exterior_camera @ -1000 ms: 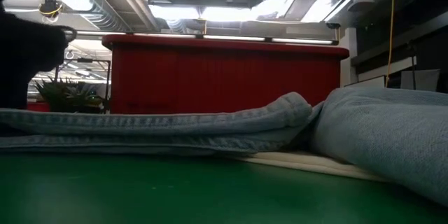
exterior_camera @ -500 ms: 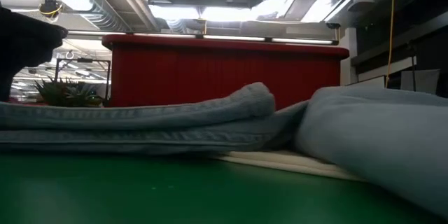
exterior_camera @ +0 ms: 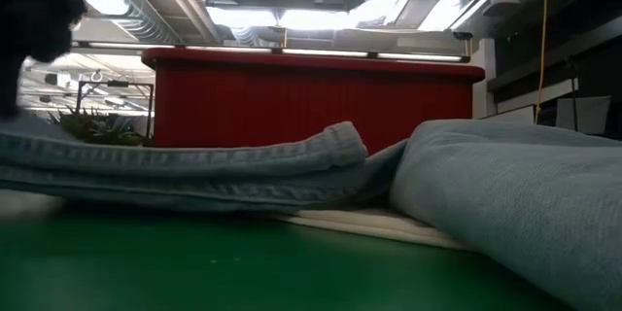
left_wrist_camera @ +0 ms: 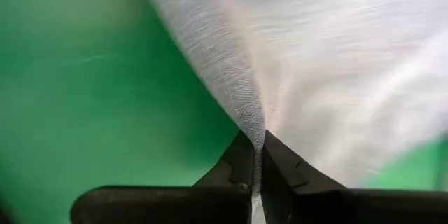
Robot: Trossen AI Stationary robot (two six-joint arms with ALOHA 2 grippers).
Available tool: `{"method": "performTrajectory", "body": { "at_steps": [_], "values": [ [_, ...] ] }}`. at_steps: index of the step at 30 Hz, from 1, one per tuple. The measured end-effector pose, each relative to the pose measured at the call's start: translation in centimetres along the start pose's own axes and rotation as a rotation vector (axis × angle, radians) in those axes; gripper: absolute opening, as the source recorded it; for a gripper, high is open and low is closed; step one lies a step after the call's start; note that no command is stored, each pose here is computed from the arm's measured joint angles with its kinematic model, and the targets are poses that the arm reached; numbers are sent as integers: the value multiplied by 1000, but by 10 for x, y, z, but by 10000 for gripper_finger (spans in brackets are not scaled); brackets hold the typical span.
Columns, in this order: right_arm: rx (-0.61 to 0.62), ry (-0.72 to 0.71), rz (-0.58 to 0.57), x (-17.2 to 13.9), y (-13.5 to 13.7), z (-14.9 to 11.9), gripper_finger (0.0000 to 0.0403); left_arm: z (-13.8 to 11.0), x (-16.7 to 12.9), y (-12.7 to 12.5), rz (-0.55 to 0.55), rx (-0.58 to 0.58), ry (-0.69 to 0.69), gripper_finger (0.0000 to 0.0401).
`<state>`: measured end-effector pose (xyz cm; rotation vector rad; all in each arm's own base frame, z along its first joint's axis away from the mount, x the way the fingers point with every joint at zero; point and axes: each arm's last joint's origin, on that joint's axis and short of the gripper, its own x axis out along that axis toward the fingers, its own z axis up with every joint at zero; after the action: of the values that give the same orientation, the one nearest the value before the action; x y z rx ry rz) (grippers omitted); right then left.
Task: Fold laundry
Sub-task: Fold the light blue pants
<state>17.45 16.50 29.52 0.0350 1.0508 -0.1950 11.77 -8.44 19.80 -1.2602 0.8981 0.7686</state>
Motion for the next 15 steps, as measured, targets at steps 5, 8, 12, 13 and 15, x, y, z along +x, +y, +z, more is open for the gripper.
{"method": "performTrajectory", "body": {
  "at_steps": [5,8,12,13,15],
  "values": [
    [1,0,1,0,0,0,5,0,-28,-27,-156,30,-60,1],
    [1,-1,1,0,0,0,5,0,-44,-44,-261,50,-132,1],
    [10,-11,15,0,2,1,5,1,-58,-72,-419,79,-246,0],
    [12,-15,19,0,2,2,5,2,-58,-79,-452,86,-275,0],
    [15,-18,24,0,2,2,5,3,-56,-95,-514,104,-328,0]
  ]
}}
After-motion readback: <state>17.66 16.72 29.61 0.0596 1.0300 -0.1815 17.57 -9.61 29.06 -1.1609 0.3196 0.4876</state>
